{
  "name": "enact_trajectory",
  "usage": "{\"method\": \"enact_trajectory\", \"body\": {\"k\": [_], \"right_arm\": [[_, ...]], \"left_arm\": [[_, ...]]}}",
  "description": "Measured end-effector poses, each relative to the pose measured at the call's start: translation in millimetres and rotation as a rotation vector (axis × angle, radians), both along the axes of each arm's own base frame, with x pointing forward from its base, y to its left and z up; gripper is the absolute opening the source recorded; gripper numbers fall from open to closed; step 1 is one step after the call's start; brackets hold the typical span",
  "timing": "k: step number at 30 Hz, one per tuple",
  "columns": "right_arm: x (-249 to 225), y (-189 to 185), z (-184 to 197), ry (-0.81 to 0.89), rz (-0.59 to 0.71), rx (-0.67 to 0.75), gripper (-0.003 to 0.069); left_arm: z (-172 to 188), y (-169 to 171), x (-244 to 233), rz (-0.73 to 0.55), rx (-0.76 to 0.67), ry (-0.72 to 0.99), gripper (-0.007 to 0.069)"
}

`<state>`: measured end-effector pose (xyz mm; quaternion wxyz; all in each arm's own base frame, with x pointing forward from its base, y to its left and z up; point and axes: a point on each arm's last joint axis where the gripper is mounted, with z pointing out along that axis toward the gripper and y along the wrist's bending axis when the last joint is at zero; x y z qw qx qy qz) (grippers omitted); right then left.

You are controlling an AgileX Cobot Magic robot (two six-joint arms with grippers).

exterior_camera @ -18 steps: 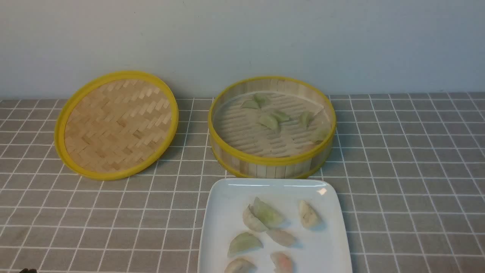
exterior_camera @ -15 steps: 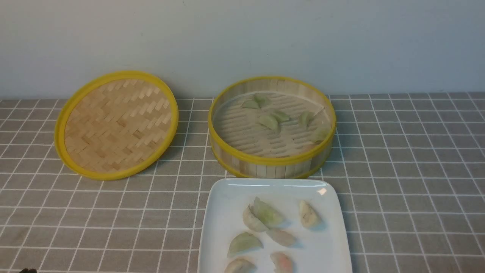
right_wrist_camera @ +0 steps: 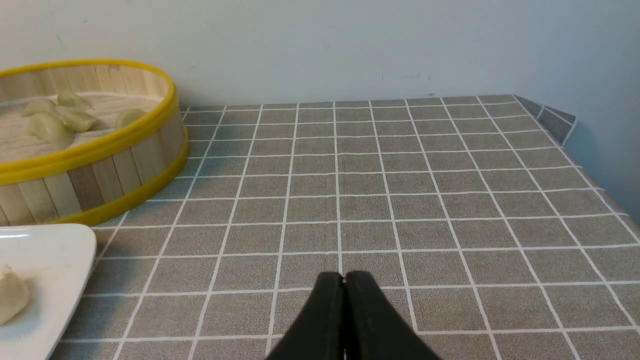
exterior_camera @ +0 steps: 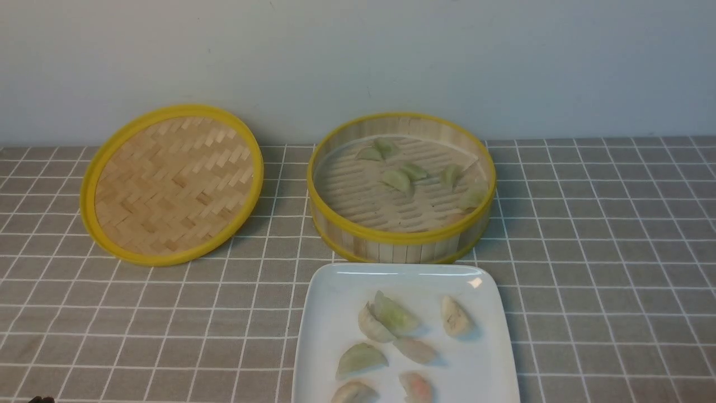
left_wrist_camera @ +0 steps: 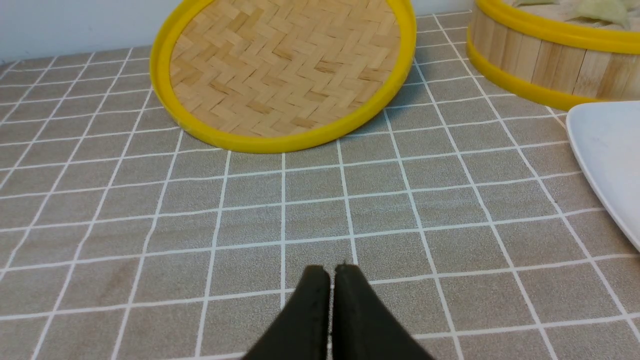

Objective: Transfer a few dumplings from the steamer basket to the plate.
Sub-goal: Use the right arm to grab a dumpling from inside the steamer

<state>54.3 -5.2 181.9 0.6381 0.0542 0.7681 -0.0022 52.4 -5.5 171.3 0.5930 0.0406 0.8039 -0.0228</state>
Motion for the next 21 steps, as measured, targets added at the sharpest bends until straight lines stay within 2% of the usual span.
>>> {"method": "enact_trajectory", "body": {"k": [15,18,20,21], "right_arm": [[0.1,0.5,0.2,-0.004,0.000,0.029,-0.0015],[1.1,3.8,3.5,-0.063,0.004,0.233,-0.0015],[1.9,4.9,12.5,-0.169,0.004,0.442,-0.0015],[2.0,4.8,13.6,-0.182,0.003,0.470,-0.0015]], "left_arm": [[0.0,0.0,0.0,0.000,0.000,0.000,-0.0005],[0.0,0.0,0.0,0.000,0.000,0.000,-0.0005],[0.0,0.0,0.0,0.000,0.000,0.000,-0.0005],[0.0,0.0,0.0,0.000,0.000,0.000,-0.0005]]}}
